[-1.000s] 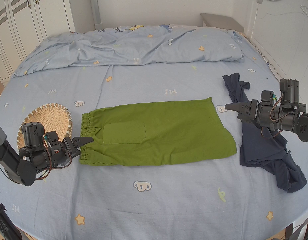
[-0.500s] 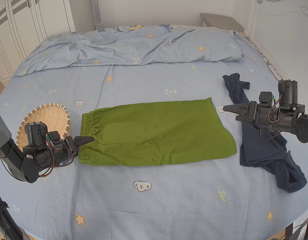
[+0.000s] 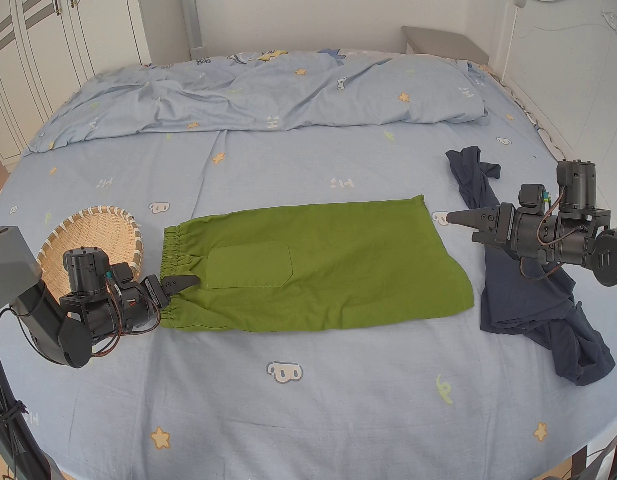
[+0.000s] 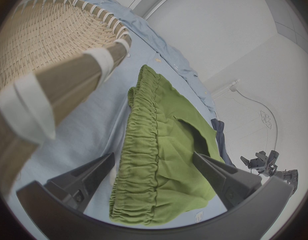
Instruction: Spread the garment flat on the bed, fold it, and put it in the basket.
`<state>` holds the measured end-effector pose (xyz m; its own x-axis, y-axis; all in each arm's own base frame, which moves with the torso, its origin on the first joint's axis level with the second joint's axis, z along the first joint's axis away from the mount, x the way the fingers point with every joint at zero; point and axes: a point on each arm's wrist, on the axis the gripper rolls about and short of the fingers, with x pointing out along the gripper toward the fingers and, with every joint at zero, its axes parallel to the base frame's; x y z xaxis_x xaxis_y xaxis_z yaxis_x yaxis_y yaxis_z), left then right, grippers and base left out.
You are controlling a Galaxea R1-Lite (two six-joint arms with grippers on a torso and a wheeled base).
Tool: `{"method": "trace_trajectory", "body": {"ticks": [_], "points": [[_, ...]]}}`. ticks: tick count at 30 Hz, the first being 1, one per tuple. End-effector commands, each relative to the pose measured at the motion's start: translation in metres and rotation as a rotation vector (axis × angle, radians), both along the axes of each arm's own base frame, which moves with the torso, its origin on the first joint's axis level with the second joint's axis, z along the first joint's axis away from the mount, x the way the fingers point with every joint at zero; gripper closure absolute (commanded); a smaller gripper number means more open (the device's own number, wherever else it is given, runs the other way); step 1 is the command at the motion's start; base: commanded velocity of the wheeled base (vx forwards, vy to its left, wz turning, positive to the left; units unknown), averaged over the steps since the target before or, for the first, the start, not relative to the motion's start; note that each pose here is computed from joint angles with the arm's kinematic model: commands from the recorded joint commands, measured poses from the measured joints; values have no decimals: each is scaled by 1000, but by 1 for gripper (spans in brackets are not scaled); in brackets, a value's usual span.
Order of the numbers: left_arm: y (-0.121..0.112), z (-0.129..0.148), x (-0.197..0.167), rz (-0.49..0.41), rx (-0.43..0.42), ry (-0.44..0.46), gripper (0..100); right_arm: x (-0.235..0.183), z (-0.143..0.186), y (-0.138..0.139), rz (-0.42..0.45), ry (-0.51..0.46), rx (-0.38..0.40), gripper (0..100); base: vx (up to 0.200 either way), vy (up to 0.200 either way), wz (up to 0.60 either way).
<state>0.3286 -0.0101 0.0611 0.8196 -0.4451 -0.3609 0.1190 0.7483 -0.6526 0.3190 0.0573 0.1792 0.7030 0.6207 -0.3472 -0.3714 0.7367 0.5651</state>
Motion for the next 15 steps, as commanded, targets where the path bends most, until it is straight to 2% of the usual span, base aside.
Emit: {"method": "trace_trajectory", "body": {"ticks": [1,10,11,15], "points": [[-1,-11,2,0,0,34,0,0,0,0,1,-2,0,0,0,0,0],[-6,-5,8,-13,-39,21,0,-1,-1,4,10,2,0,0,0,0,0],[-6,-2,9,-6,-57,20,100,0,0,4,11,0,-1,0,0,0,0],[-6,0,9,-10,-79,25,100,0,-1,3,9,2,0,0,0,0,0]]}}
